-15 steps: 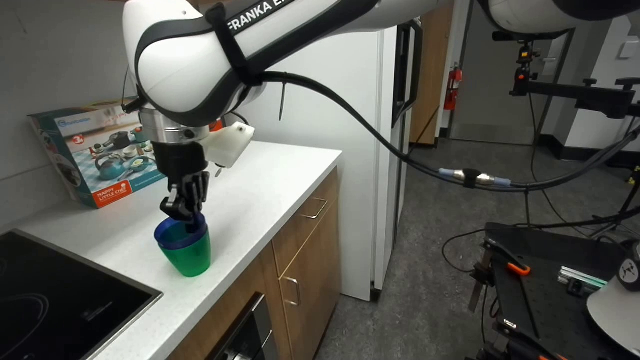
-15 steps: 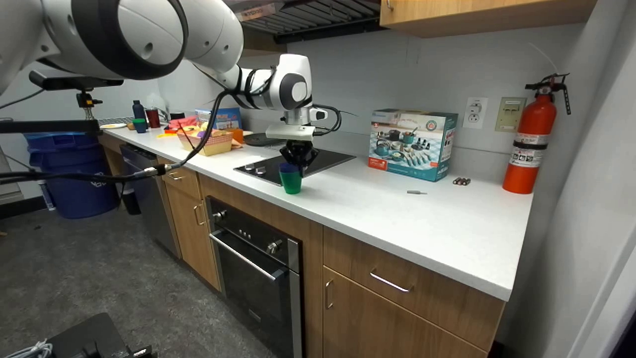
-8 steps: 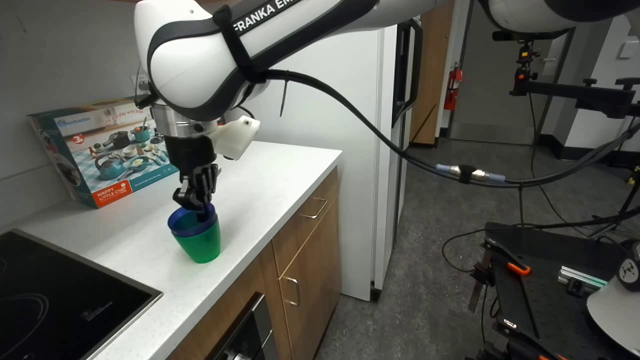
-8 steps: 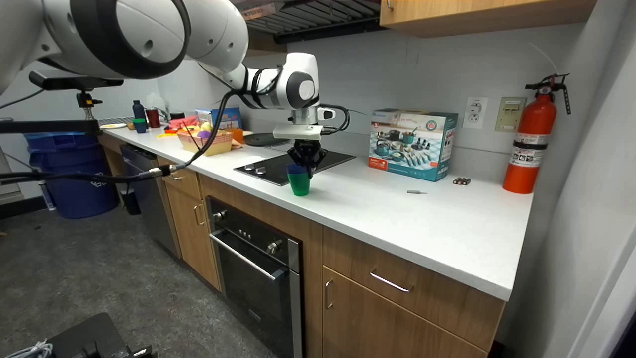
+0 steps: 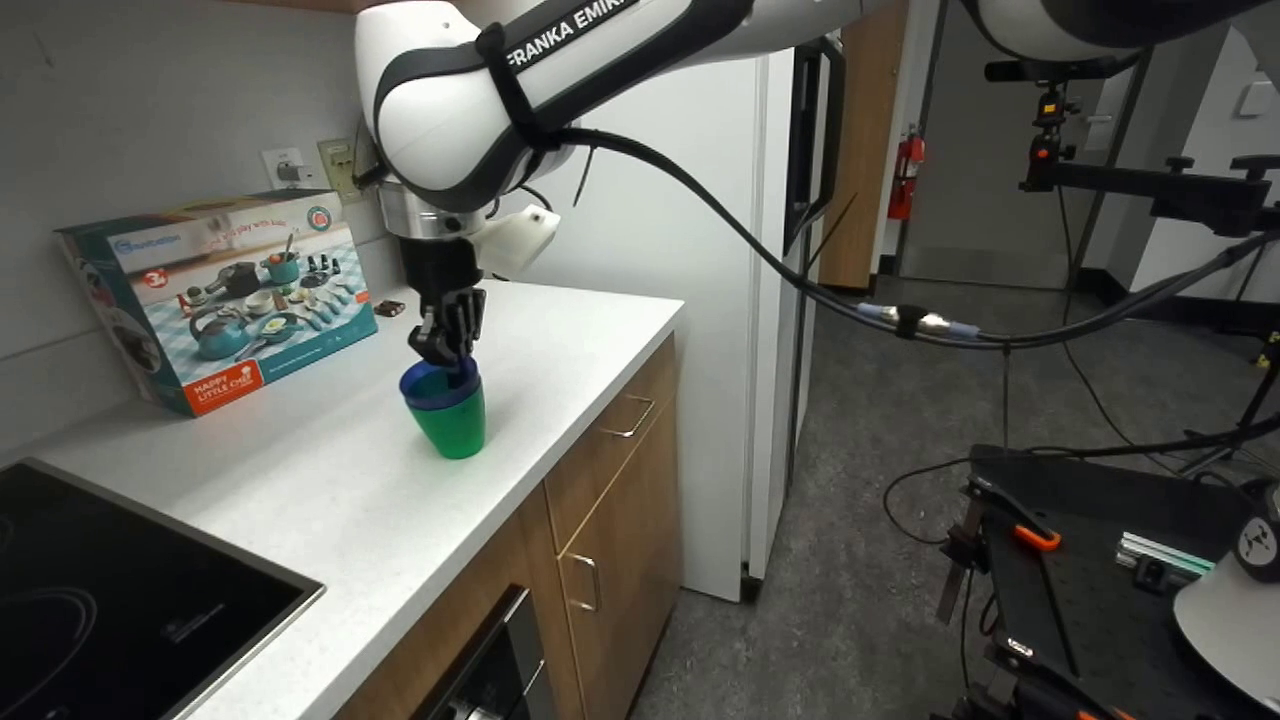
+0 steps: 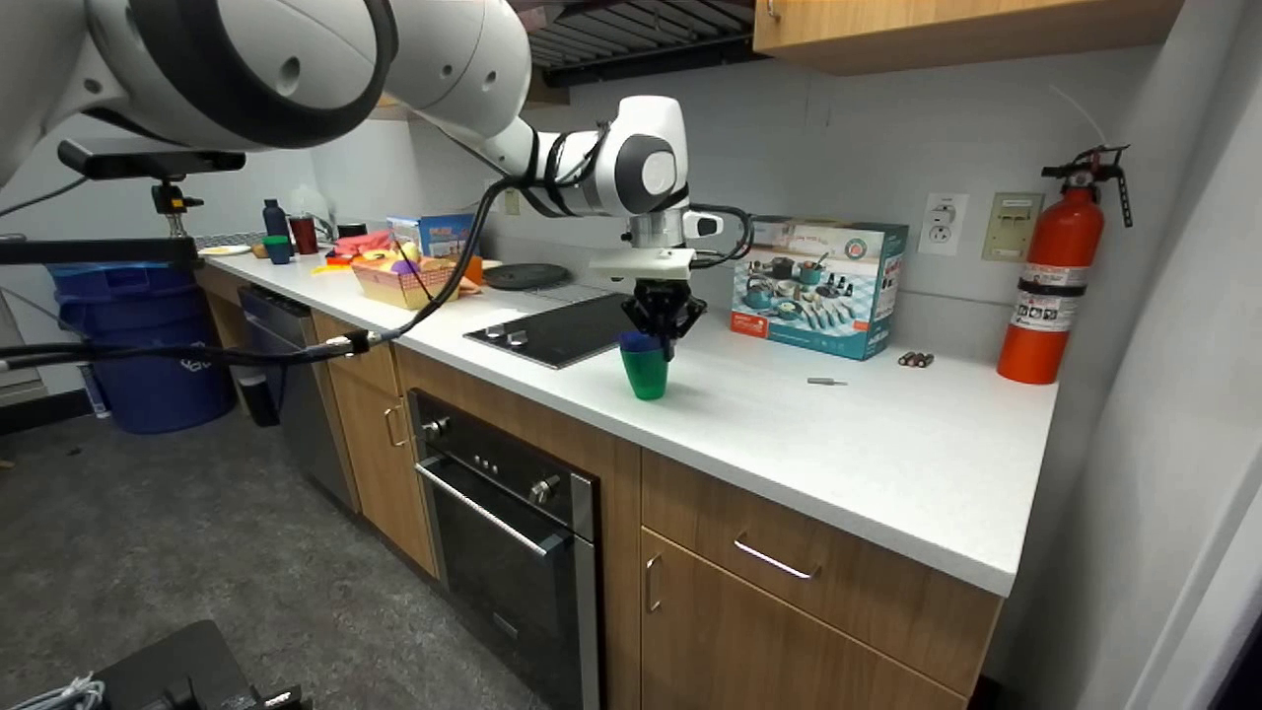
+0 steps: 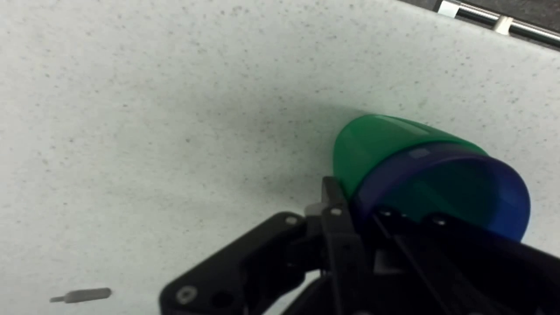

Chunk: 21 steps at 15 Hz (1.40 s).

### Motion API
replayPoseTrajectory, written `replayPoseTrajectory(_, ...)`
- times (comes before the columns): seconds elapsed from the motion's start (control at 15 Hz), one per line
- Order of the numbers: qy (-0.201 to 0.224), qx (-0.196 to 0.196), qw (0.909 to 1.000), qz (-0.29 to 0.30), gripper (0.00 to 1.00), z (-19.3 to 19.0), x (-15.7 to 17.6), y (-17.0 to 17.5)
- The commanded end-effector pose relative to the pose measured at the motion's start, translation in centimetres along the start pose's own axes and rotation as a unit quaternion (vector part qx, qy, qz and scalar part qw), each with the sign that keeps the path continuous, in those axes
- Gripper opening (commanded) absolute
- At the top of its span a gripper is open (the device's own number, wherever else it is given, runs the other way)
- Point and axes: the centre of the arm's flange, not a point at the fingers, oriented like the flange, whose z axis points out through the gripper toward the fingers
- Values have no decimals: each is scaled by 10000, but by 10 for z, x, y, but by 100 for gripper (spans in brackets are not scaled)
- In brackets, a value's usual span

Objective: Move the cups to the right

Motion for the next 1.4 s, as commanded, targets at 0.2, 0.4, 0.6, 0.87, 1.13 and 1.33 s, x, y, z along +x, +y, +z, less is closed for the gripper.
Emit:
replayPoseTrajectory(0.2, 8, -55, 9981, 622, 2, -22, -24, 70)
replayPoseTrajectory(0.4, 35, -122, 9963, 854, 2, -31, -38, 106)
replayPoseTrajectory(0.6, 84, -227, 9928, 1170, 2, -44, -56, 144)
replayPoseTrajectory(0.87, 115, -317, 9853, 1672, 2, -56, -85, 186)
replayPoseTrajectory(1.13, 162, -323, 9760, 2146, 2, -59, -112, 216)
replayPoseTrajectory(1.33, 171, -292, 9750, 2196, 2, -55, -126, 228)
